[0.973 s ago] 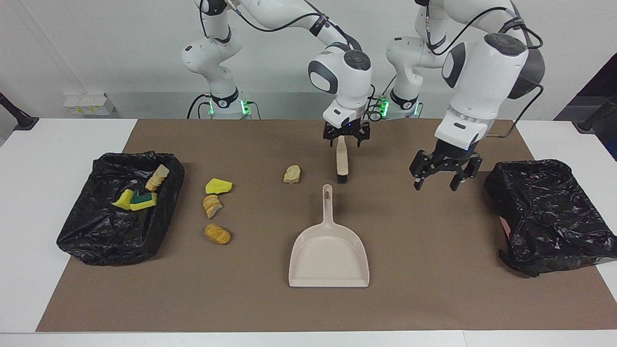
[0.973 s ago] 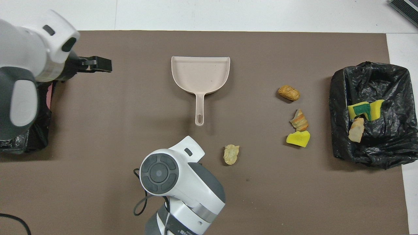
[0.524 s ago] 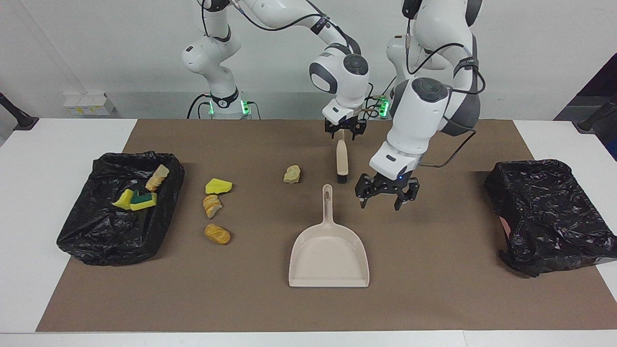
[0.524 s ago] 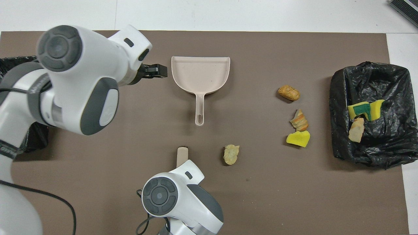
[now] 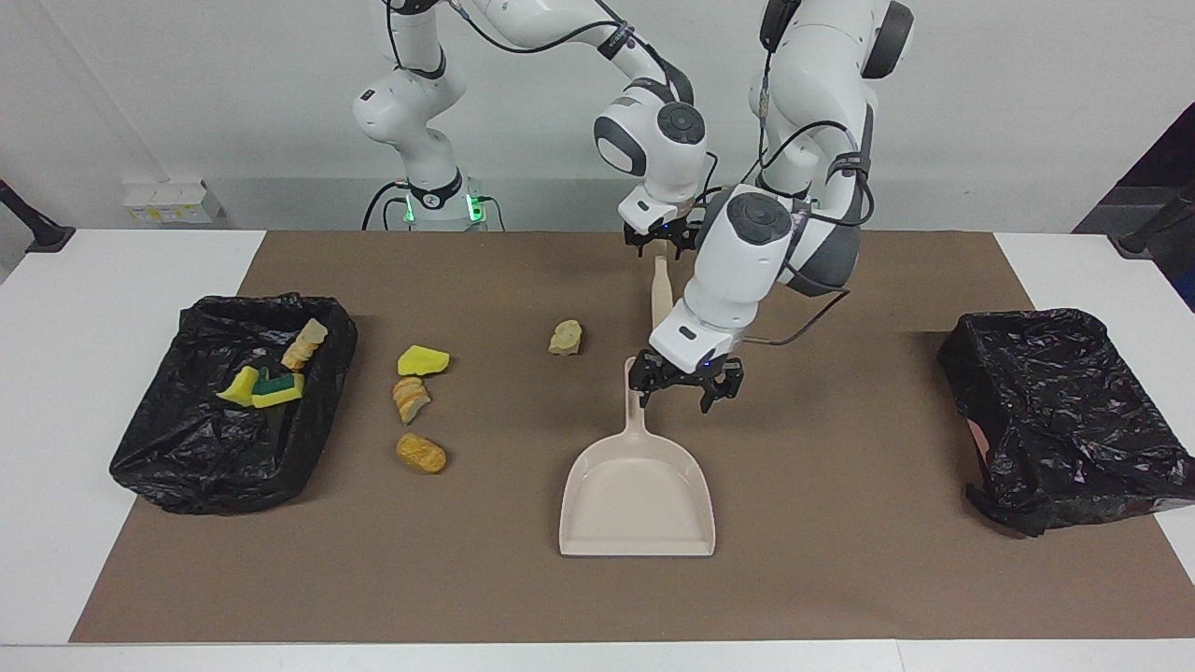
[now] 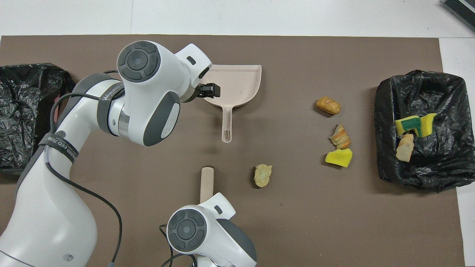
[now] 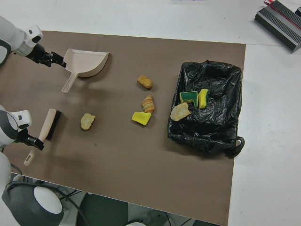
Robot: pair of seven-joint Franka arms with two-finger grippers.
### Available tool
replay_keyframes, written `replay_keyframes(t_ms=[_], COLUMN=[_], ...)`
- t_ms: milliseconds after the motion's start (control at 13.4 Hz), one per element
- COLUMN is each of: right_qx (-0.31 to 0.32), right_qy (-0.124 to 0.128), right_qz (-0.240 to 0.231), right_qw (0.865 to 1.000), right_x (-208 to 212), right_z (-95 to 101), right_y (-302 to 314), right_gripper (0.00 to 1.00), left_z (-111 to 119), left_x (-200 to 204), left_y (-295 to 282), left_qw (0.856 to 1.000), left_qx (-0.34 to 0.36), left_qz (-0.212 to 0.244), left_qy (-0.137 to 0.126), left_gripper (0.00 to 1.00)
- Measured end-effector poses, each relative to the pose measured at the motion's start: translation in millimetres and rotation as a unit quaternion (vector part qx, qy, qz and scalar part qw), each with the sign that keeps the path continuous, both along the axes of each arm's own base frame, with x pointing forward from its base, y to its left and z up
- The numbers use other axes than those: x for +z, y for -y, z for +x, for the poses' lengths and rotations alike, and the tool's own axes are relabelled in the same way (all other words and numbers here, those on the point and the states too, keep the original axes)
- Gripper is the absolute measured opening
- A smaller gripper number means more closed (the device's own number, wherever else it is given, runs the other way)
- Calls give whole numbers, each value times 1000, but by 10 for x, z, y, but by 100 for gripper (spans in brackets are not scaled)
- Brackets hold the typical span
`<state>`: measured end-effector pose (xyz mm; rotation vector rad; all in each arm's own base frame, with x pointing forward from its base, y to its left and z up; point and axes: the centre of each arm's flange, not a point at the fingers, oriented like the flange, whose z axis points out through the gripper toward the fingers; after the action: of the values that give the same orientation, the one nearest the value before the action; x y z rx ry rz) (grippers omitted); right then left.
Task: Sweep and dump trash in bin
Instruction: 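Grasp the dustpan handle with the left gripper while the right gripper grasps the brush, then slide the dustpan toward the crumbs while the right gripper lifts the brush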
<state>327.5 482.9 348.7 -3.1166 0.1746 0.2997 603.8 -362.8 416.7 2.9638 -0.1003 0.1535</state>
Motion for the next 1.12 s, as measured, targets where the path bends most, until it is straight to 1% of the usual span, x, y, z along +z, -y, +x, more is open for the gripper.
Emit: replay_keyframes(t_ms=[150,225,374,449,524,599,674,749,824,973,1048,1123], right_qx=[3,3,1,1,3,3,3,4,4,5,6,8], right_qy=[1,2,7,9,9,9,9,9,9,3,-5,-13], right_qz=[1,3,8,9,9,9,9,9,9,3,-6,-15], right_qw=[1000,1000,1000,1000,1000,1000,1000,1000,1000,1000,1000,1000], right_x=[2,-2,-28,-44,-57,-64,-66,-66,-65,-61,-35,18], right_z=[-30,-30,-26,-27,-30,-33,-34,-34,-35,-48,-64,-91], right_y=[-17,-19,-15,-11,-6,-3,-2,-2,-3,14,49,89], right_gripper=[65,65,59,51,49,38,29,29,26,26,26,26], left_z=[-58,-78,-117,-150,-200,-261,-316,-353,-364,-366,-367,-364], left_x=[-122,-182,-268,-324,-395,-474,-542,-588,-603,-598,-586,-563], left_y=[27,30,102,149,202,260,305,332,340,332,326,323], left_qw=[1000,1000,1000,1000,1000,1000,1000,999,999,999,999,999], left_qx=[-2,-2,-1,-2,-6,-11,-16,-19,-19,-18,-18,-17], left_qz=[5,7,3,1,2,5,8,11,11,13,14,14], left_qy=[-11,-15,-9,-9,-13,-19,-24,-27,-29,-32,-34,-34], left_gripper=[100,100,100,100,100,100,100,100,100,78,63,52])
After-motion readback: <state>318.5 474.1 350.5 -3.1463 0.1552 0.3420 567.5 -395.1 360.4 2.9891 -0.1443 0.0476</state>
